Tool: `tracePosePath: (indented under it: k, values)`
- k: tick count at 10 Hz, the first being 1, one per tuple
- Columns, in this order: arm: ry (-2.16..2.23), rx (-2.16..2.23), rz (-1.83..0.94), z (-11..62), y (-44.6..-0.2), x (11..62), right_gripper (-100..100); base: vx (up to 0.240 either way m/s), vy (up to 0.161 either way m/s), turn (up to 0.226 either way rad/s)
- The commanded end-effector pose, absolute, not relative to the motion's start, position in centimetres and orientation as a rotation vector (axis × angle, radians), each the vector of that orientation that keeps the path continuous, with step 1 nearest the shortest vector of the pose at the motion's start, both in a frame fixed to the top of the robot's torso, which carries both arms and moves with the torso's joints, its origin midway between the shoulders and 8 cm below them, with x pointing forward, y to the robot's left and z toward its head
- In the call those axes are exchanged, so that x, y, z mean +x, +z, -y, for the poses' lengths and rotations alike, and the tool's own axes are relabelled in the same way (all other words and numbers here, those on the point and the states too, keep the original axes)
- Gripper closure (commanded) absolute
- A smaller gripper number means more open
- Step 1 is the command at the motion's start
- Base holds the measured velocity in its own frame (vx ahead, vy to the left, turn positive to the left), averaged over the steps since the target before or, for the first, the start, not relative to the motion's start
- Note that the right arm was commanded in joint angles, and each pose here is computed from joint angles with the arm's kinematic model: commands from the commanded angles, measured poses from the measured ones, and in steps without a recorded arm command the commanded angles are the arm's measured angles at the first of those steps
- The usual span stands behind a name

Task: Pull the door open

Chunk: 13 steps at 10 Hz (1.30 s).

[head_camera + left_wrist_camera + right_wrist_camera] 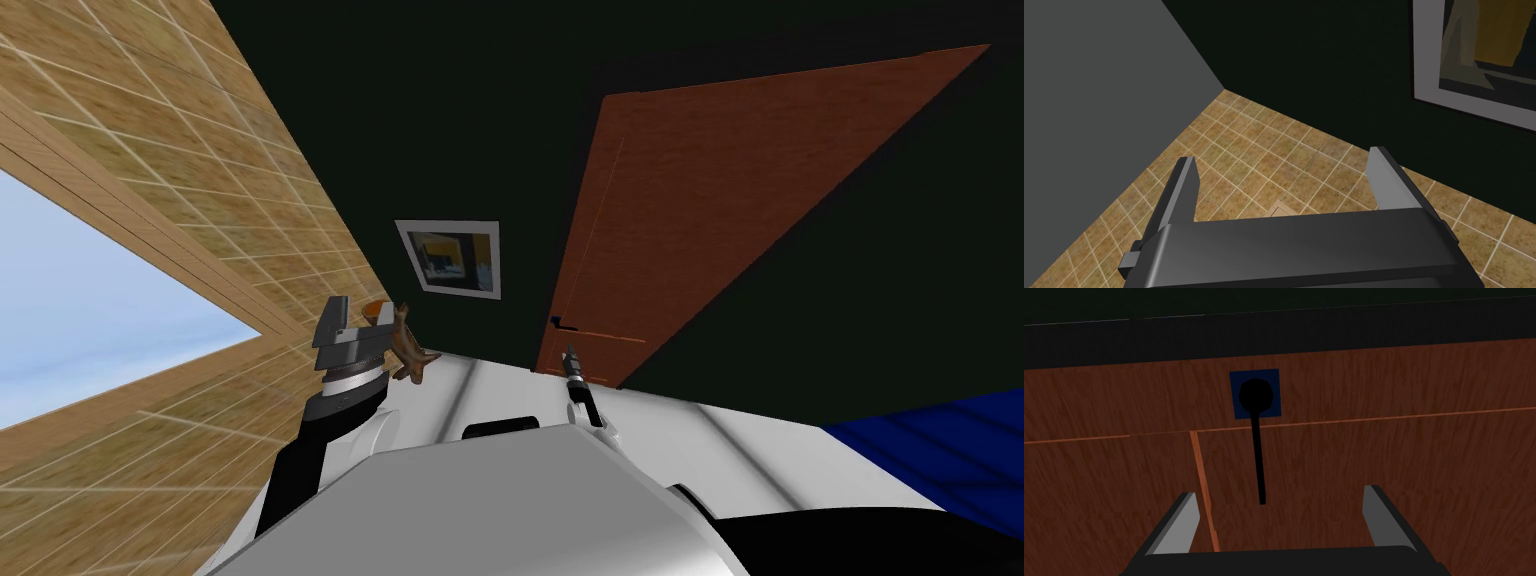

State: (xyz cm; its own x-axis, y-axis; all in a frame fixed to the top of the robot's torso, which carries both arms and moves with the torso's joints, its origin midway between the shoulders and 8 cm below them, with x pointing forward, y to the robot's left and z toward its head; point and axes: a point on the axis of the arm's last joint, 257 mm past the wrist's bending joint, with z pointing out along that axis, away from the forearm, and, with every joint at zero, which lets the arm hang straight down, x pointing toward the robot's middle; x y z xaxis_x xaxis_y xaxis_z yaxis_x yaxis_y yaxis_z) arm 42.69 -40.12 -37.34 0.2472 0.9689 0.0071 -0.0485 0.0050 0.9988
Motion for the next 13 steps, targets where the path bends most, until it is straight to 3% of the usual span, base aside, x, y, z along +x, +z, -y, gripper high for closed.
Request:
tracePosePath:
  k: [1, 5, 13]
  values:
    - [1.024, 1.306, -0.994, 41.0, -38.3, 42.3, -100, 0.126, -0.116, 0.103]
    - [1.0, 1.325, -0.988, 42.3, -38.9, 41.7, -100, 0.077, -0.054, 0.055]
    - [0.956, 1.353, -0.946, 46.2, -39.2, 39.4, -100, 0.176, -0.042, 0.077]
